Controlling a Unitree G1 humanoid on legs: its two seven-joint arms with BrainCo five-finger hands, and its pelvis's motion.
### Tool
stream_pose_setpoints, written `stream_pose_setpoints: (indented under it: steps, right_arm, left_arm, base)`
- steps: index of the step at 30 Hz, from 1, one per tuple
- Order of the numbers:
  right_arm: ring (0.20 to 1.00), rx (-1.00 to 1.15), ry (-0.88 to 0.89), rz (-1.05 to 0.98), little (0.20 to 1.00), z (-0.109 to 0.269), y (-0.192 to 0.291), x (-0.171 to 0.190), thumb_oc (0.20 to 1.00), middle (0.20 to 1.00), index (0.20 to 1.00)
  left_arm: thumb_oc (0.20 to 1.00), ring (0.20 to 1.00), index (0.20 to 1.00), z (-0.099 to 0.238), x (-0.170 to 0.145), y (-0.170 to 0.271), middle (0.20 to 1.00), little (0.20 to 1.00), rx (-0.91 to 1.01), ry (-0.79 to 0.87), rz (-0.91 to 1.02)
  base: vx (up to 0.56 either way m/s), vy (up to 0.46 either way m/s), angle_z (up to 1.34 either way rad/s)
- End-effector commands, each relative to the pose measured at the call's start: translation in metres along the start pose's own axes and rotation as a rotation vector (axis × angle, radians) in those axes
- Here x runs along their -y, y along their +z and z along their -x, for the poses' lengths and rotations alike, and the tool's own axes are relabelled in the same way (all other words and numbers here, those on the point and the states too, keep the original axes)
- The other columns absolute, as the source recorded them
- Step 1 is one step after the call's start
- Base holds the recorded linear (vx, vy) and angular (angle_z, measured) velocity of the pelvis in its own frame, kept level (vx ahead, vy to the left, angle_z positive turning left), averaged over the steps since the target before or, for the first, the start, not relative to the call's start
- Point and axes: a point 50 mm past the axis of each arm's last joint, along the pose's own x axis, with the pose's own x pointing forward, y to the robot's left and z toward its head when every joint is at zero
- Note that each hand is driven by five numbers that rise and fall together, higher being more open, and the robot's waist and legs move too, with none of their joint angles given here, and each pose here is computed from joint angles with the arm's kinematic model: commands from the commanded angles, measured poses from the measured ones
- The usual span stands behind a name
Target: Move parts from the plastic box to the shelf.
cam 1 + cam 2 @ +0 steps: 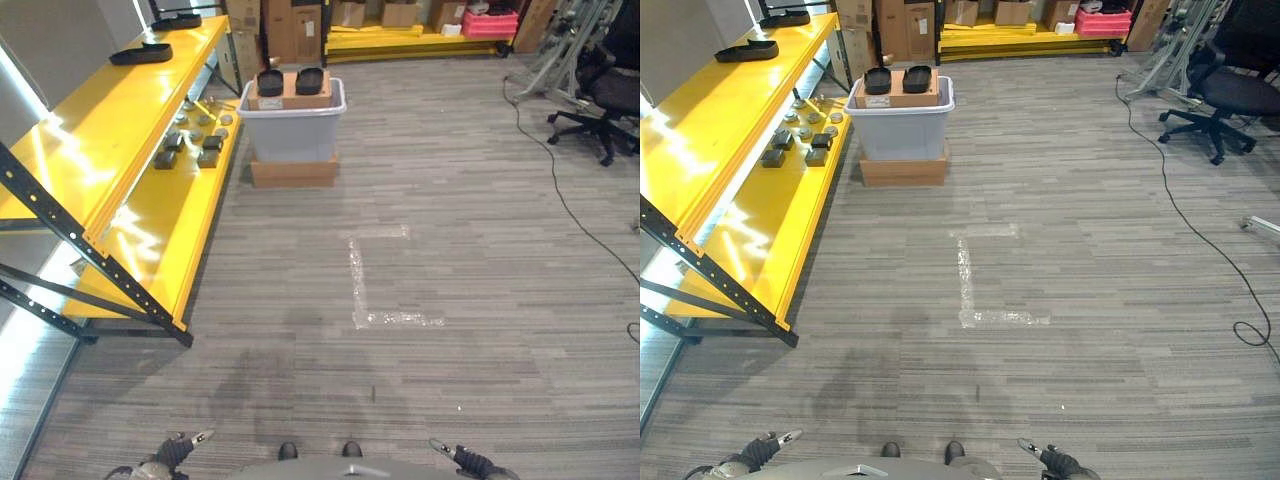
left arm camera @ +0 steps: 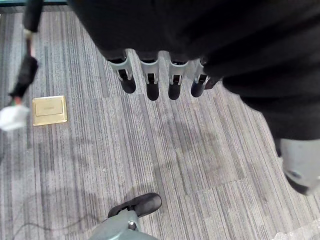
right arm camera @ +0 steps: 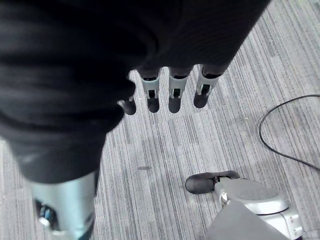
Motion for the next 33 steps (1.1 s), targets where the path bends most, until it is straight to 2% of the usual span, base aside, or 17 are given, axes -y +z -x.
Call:
stream_pose_setpoints:
  steps: [1,9,22,33]
  right_arm:
    - [1.0,0.01,0.019,0.041,1.0,-0.001,0.003,-0.006,1.0,1.0,1.0]
    - [1.0,-0.018,-0.001,0.058,1.0,0.0,0.0,0.007,1.0,1.0,1.0]
    - [1.0,-0.025,0.04,0.099,1.0,-0.001,0.001,-0.008,1.0,1.0,1.0]
    - [1.0,-0.019,0.027,0.075,1.0,-0.002,0.004,-0.005,1.0,1.0,1.0]
  left_arm:
    - [1.0,1.0,1.0,-0.002,-0.006,0.014,1.0,1.0,0.03,0.026,0.0]
    - [1.0,1.0,1.0,-0.002,-0.012,0.013,1.0,1.0,0.029,0.023,-0.019]
    - [1.0,1.0,1.0,-0.003,-0.011,0.021,1.0,1.0,0.049,0.012,-0.027]
    - [1.0,1.0,1.0,-0.003,-0.011,0.02,1.0,1.0,0.044,0.019,-0.01]
  base:
    - [0.01,0.03,0.0]
    - [0.02,0.031,-0.01]
    - [0.03,0.063,0.0]
    - [0.07,0.035,-0.03]
